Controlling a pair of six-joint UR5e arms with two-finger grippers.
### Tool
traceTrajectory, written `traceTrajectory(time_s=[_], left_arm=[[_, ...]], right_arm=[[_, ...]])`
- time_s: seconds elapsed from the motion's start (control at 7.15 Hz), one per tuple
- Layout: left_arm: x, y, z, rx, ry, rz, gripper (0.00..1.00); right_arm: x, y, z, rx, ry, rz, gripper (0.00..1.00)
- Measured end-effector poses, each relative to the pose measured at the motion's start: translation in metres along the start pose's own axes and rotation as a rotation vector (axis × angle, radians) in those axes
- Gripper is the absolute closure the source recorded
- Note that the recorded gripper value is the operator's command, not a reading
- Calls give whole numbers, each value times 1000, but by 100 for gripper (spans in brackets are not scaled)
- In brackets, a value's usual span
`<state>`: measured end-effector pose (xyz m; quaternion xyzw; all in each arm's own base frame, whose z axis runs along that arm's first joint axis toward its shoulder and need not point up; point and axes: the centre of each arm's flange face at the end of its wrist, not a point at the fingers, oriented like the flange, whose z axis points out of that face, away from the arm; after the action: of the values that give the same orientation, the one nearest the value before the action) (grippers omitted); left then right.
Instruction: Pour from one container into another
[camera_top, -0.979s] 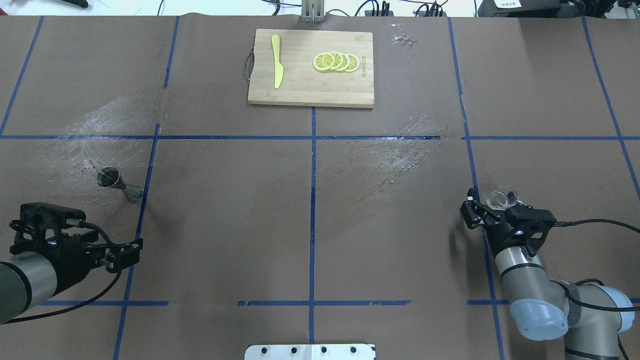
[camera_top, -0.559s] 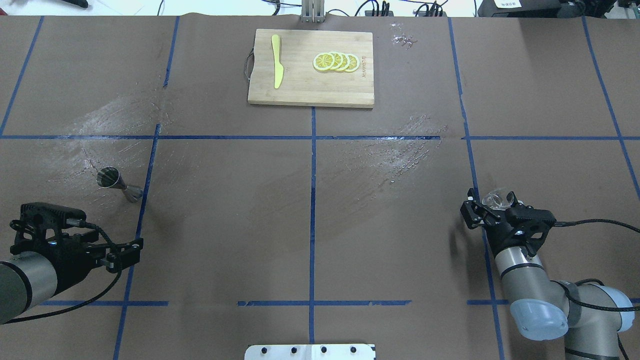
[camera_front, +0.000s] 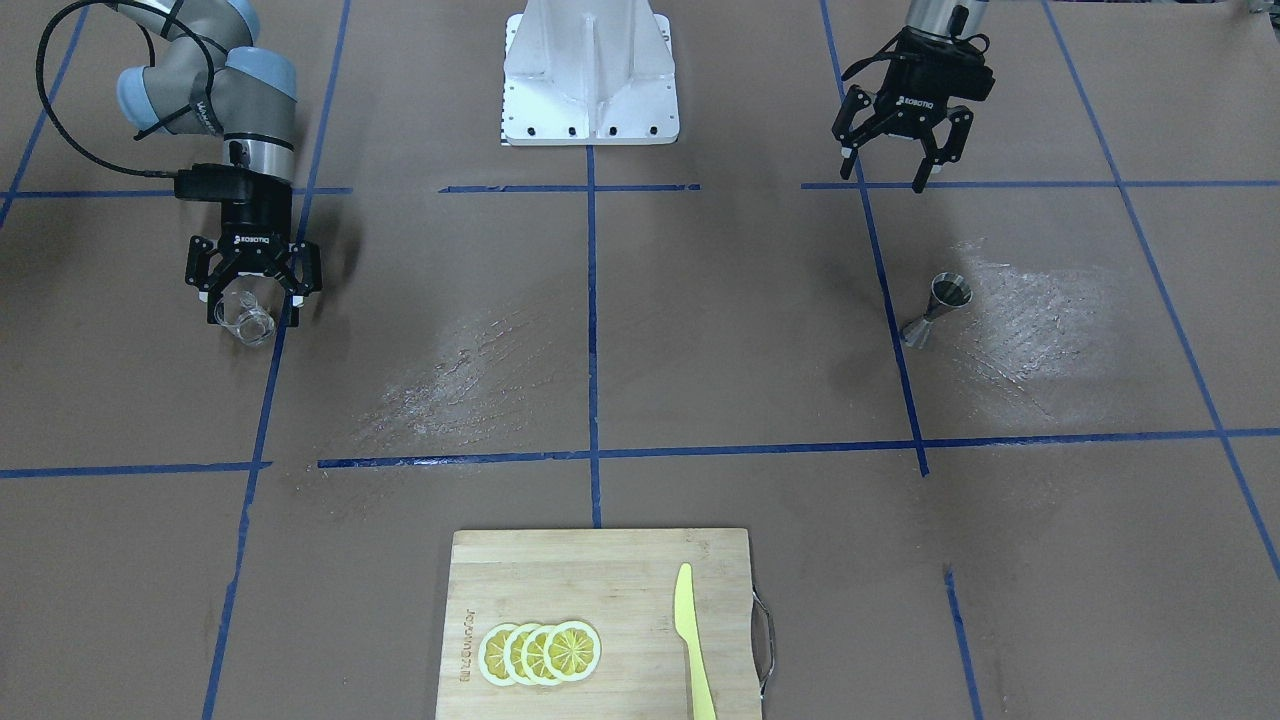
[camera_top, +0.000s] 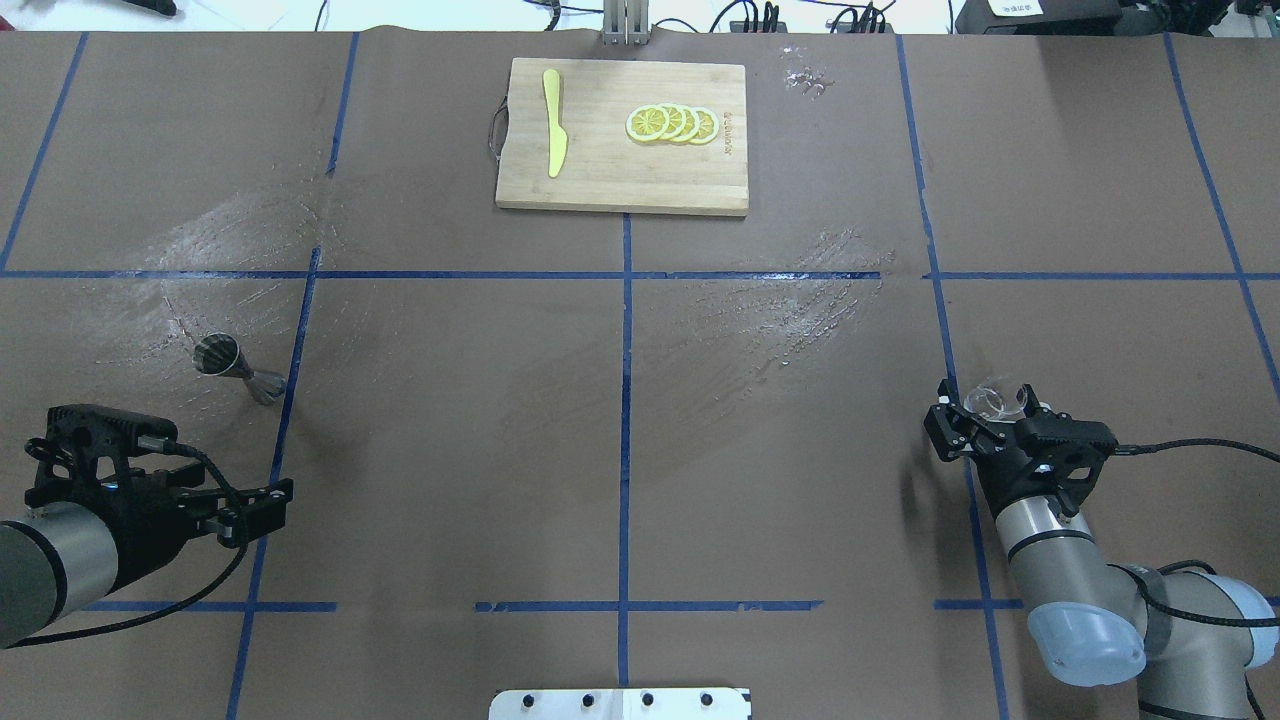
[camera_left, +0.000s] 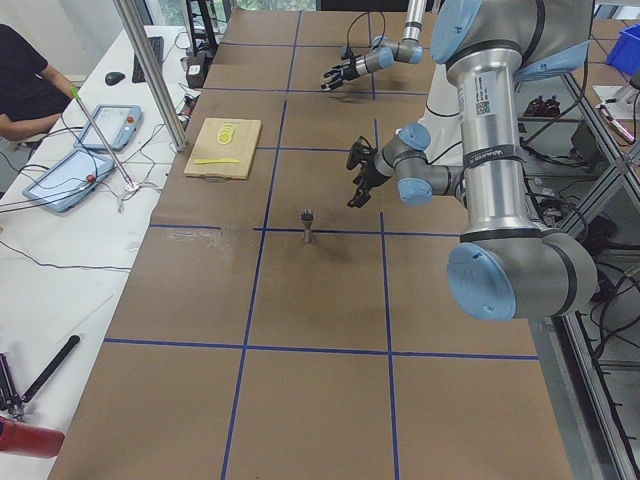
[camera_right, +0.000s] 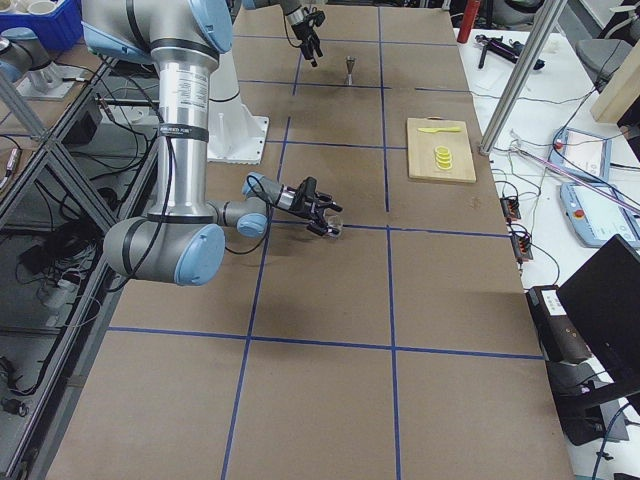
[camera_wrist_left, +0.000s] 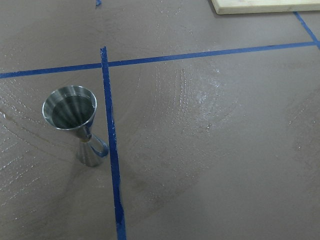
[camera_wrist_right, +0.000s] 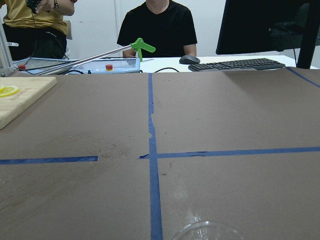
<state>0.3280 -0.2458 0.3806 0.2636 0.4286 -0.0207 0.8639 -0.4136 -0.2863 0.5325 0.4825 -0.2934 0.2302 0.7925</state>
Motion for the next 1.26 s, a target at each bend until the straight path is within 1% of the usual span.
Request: traceTrajectory(time_s=[0.14, 0.42, 0.56, 0.84, 0.98, 1.12, 1.26], left_arm=[[1, -1, -1, -1, 5, -2, 0], [4, -6, -7, -16, 23, -8, 0], [2, -16, -14, -28, 31, 1, 0], [-13, -51, -30, -58, 28, 66, 0], [-25, -73, -38, -86, 22, 106, 0], [-36, -91, -47, -109, 20, 141, 0], [-43, -104, -54, -118, 23, 164, 0]], right_arm=[[4, -1, -10, -13, -12, -7, 0], [21, -11, -47, -70, -50, -30, 0], [25, -11, -61, -101, -70, -43, 0], [31, -9, -89, -172, -109, -66, 0], [37, -13, -101, -215, -123, -79, 0], [43, -22, -113, -270, -133, -86, 0], [47, -39, -127, -339, -142, -84, 0]])
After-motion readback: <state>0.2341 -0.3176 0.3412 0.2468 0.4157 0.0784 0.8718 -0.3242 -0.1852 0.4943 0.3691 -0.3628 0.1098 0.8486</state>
